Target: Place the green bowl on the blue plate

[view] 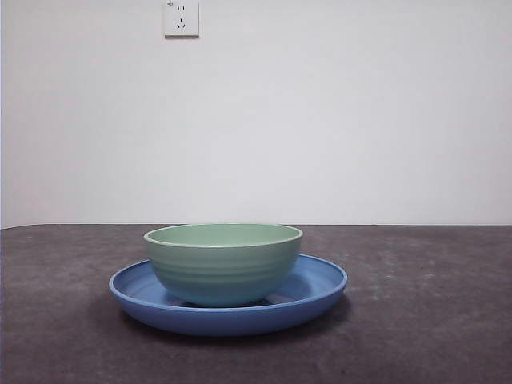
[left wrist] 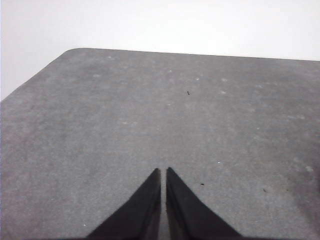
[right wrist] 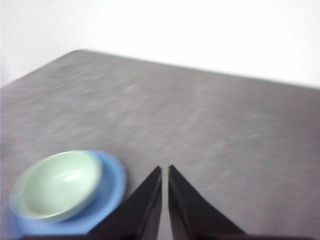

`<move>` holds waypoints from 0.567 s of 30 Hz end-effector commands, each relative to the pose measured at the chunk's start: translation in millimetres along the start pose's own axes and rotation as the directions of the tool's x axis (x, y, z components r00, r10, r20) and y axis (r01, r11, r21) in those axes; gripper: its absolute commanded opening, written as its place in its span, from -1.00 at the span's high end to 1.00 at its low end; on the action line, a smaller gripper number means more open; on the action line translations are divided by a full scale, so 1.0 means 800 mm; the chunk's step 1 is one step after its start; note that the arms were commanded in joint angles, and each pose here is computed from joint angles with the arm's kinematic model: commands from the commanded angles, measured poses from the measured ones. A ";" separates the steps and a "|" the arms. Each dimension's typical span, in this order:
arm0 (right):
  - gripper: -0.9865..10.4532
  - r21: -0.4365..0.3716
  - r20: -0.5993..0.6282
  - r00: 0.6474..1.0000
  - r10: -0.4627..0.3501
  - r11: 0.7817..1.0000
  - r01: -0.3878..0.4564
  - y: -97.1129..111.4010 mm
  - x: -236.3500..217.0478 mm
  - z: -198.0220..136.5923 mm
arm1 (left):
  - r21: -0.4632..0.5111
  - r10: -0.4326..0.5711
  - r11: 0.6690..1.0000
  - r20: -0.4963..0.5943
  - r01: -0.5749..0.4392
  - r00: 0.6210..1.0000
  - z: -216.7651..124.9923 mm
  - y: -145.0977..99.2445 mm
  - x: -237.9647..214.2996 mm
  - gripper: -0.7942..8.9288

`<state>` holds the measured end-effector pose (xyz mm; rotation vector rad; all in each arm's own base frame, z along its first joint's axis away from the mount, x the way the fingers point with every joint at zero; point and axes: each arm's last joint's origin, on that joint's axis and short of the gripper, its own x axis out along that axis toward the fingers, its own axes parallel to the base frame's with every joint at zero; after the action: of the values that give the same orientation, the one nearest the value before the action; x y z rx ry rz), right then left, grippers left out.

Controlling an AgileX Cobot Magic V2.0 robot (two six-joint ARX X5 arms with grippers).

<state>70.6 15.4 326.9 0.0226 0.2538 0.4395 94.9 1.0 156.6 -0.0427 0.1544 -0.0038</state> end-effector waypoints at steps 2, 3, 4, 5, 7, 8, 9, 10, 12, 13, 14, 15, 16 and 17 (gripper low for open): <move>0.79 -0.064 0.095 0.990 -0.102 0.992 0.108 -0.014 0.014 -0.034 | -0.003 0.007 1.000 -0.025 -0.007 1.000 -0.009 0.001 0.002 0.80; 0.79 -0.066 0.123 0.982 -0.144 0.986 0.153 -0.019 0.020 -0.047 | -0.003 0.007 1.000 -0.025 -0.007 1.000 -0.009 0.001 0.002 0.80; 0.79 -0.067 0.141 0.974 -0.176 0.980 0.187 -0.023 0.024 -0.057 | -0.003 0.007 1.000 -0.025 -0.007 1.000 -0.009 0.001 0.002 0.80; 0.79 -0.067 0.160 0.966 -0.203 0.974 0.216 -0.026 0.028 -0.067 | -0.003 0.007 1.000 -0.025 -0.007 1.000 -0.009 0.001 0.002 0.80; 0.79 -0.064 0.189 0.948 -0.255 0.960 0.271 -0.032 0.037 -0.090 | -0.003 0.007 1.000 -0.025 -0.007 1.000 -0.009 0.001 0.002 0.80; 0.79 -0.061 0.196 0.940 -0.278 0.954 0.294 -0.034 0.040 -0.100 | -0.003 0.007 1.000 -0.025 -0.007 1.000 -0.009 0.001 0.002 0.80; 0.79 -0.056 0.202 0.930 -0.306 0.945 0.323 -0.037 0.044 -0.112 | -0.003 0.007 1.000 -0.025 -0.007 1.000 -0.009 0.001 0.002 0.80; 0.79 -0.050 0.204 0.919 -0.337 0.934 0.353 -0.040 0.048 -0.123 | -0.003 0.007 1.000 -0.025 -0.007 1.000 -0.009 0.001 0.002 0.80; 0.79 -0.039 0.197 0.903 -0.382 0.917 0.397 -0.044 0.054 -0.142 | -0.003 0.007 1.000 -0.025 -0.007 1.000 -0.009 0.001 0.002 0.80; 0.79 -0.035 0.190 0.897 -0.399 0.910 0.413 -0.046 0.057 -0.152 | -0.003 0.007 1.000 -0.025 -0.007 1.000 -0.009 0.001 0.002 0.80; 0.79 -0.033 0.181 0.895 -0.409 0.907 0.421 -0.047 0.059 -0.160 | -0.003 0.007 1.000 -0.025 -0.007 1.000 -0.009 0.001 0.002 0.80; 0.79 -0.030 0.173 0.892 -0.418 0.903 0.429 -0.048 0.061 -0.168 | -0.003 0.007 1.000 -0.025 -0.007 1.000 -0.009 0.001 0.002 0.80; 0.79 -0.029 0.163 0.892 -0.422 0.902 0.432 -0.049 0.063 -0.175 | -0.003 0.007 1.000 -0.025 -0.007 1.000 -0.009 0.001 0.002 0.80; 0.79 -0.029 0.157 0.894 -0.420 0.903 0.430 -0.049 0.065 -0.180 | -0.003 0.007 1.000 -0.025 -0.007 1.000 -0.009 0.001 0.002 0.80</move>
<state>96.9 -3.0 171.4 -0.0508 0.1119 0.0112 94.8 1.0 156.7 -0.0427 0.1536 -0.0038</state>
